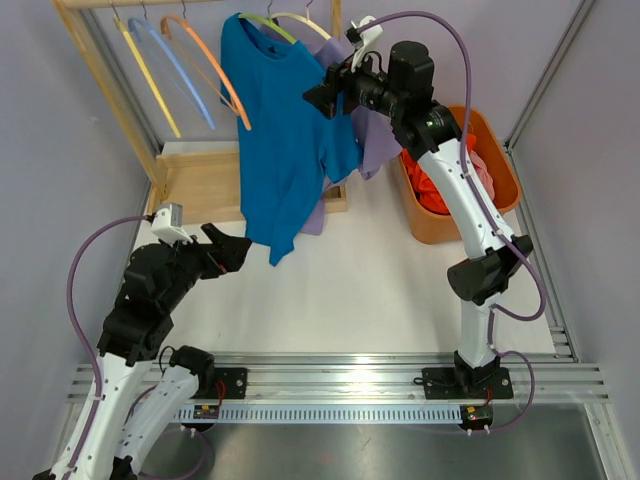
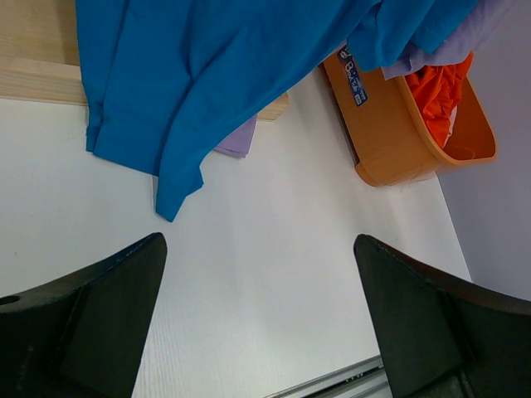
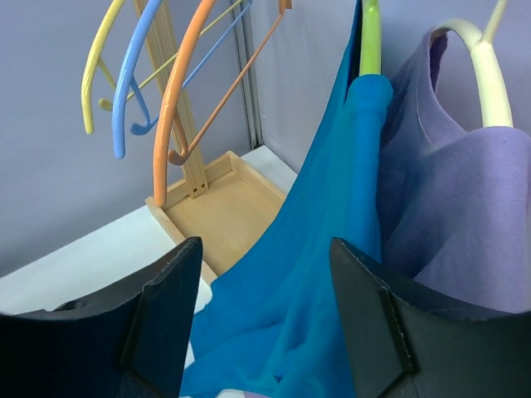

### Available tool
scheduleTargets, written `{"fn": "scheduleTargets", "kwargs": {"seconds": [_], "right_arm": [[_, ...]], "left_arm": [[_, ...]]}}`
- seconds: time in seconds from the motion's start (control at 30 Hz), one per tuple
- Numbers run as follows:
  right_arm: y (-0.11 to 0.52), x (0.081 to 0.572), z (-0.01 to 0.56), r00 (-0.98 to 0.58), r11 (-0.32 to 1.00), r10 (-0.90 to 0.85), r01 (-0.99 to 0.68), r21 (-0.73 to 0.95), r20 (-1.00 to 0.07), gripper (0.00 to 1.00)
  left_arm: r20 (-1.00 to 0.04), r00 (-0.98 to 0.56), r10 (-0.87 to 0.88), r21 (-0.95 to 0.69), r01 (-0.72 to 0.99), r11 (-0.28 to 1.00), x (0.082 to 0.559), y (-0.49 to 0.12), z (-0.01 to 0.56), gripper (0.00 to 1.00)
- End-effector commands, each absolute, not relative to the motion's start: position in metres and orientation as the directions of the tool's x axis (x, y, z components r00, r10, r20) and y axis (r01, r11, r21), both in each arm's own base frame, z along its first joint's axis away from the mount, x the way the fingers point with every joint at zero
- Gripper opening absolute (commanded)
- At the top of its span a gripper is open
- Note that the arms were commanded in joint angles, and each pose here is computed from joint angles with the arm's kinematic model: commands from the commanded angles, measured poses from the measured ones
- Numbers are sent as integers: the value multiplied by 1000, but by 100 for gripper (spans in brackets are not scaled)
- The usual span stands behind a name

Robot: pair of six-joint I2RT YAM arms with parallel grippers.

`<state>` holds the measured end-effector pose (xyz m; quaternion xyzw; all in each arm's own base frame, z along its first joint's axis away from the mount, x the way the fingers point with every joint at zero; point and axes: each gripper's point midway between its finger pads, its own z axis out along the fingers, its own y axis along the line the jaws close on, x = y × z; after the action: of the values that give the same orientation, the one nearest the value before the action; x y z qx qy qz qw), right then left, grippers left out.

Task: Remove the t-shirt from the hanger
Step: Place the T-shirt in the bin, then pick up the hanger from the clothesline.

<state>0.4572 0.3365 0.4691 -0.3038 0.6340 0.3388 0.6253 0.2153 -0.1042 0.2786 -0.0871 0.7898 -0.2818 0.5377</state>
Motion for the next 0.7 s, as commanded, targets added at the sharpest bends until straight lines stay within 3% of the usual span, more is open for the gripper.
{"fn": "scheduleTargets", "kwargs": {"seconds": [0.0, 0.2, 0.67], "right_arm": [[327, 423, 530, 186, 556, 89, -824, -106, -978, 70], [318, 456, 515, 121, 674, 92, -739, -27, -988, 67], [333, 485, 480, 81, 680, 54, -733, -23, -995, 61]], "left_arm": [[-812, -368, -453, -541, 183, 821, 223, -105, 287, 99], [-813, -371, -449, -539, 187, 821, 223, -106, 287, 99], [-812, -367, -455, -543, 186, 819, 222, -105, 289, 99]]}}
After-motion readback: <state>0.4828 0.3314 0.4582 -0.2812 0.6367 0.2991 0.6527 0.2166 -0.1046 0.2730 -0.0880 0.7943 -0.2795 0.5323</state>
